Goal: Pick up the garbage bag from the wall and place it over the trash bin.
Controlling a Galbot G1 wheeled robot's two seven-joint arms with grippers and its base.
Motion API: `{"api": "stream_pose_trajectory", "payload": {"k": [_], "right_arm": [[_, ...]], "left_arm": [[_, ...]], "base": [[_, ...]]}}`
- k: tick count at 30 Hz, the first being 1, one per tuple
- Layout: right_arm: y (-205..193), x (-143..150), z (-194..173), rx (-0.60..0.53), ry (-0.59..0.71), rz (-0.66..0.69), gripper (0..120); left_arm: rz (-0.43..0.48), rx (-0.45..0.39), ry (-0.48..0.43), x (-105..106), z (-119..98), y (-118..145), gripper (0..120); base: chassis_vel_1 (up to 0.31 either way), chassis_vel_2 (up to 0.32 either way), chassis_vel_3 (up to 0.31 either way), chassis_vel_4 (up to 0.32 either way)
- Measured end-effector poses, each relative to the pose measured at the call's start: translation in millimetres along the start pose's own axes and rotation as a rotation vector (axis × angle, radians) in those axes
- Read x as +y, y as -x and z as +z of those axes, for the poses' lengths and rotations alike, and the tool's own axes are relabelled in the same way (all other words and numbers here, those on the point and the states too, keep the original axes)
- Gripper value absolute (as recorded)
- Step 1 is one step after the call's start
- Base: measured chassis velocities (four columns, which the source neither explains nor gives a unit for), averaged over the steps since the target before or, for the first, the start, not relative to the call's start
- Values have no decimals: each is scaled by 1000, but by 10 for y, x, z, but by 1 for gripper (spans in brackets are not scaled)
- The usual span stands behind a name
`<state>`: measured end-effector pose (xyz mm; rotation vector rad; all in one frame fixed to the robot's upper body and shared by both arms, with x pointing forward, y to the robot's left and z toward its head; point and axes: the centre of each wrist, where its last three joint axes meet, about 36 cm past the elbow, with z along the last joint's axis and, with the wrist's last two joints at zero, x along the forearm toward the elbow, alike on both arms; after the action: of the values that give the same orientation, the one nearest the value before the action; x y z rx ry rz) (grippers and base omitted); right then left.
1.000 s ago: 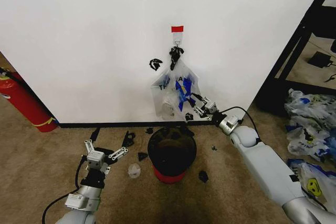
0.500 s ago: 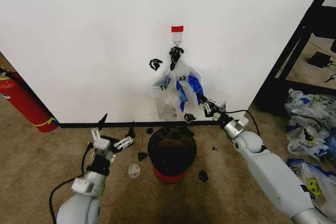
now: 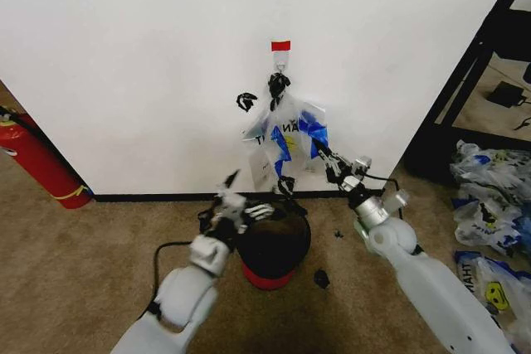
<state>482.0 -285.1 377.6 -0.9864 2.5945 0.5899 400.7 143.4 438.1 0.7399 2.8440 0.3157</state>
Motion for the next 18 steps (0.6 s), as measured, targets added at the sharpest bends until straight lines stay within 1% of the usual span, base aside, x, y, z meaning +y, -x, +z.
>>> {"api": "stream_pose_trajectory", "payload": {"k": [1, 3, 6, 7, 10, 13, 16, 18], "right_arm": [[0, 0, 0, 0, 0, 0, 0], [-64, 22, -5, -2, 3, 8, 0], [-99, 45, -28, -11, 5, 12, 0], [-95, 64, -37, -17, 7, 11, 0], [-86, 83, -41, -23, 10, 10, 0], [-71, 102, -48, -30, 10, 8, 0], [-72, 98, -69, -31, 0, 7, 0], [-72, 96, -72, -32, -1, 7, 0]], "left_arm": [[0, 0, 0, 0, 0, 0, 100], [18, 15, 87, 72, -30, 247, 100], [7, 34, 153, 101, -57, 461, 100], [-5, 41, 168, 75, -102, 553, 100], [-21, 59, 178, 26, -166, 626, 100], [-47, 126, 212, -161, -245, 722, 100], [-74, 199, 253, -331, -261, 787, 100], [-76, 212, 260, -359, -268, 792, 100]], "base": [[0, 0, 0, 0], [0, 0, 0, 0], [0, 0, 0, 0], [0, 0, 0, 0], [0, 0, 0, 0], [0, 0, 0, 0], [0, 0, 0, 0], [0, 0, 0, 0]]}}
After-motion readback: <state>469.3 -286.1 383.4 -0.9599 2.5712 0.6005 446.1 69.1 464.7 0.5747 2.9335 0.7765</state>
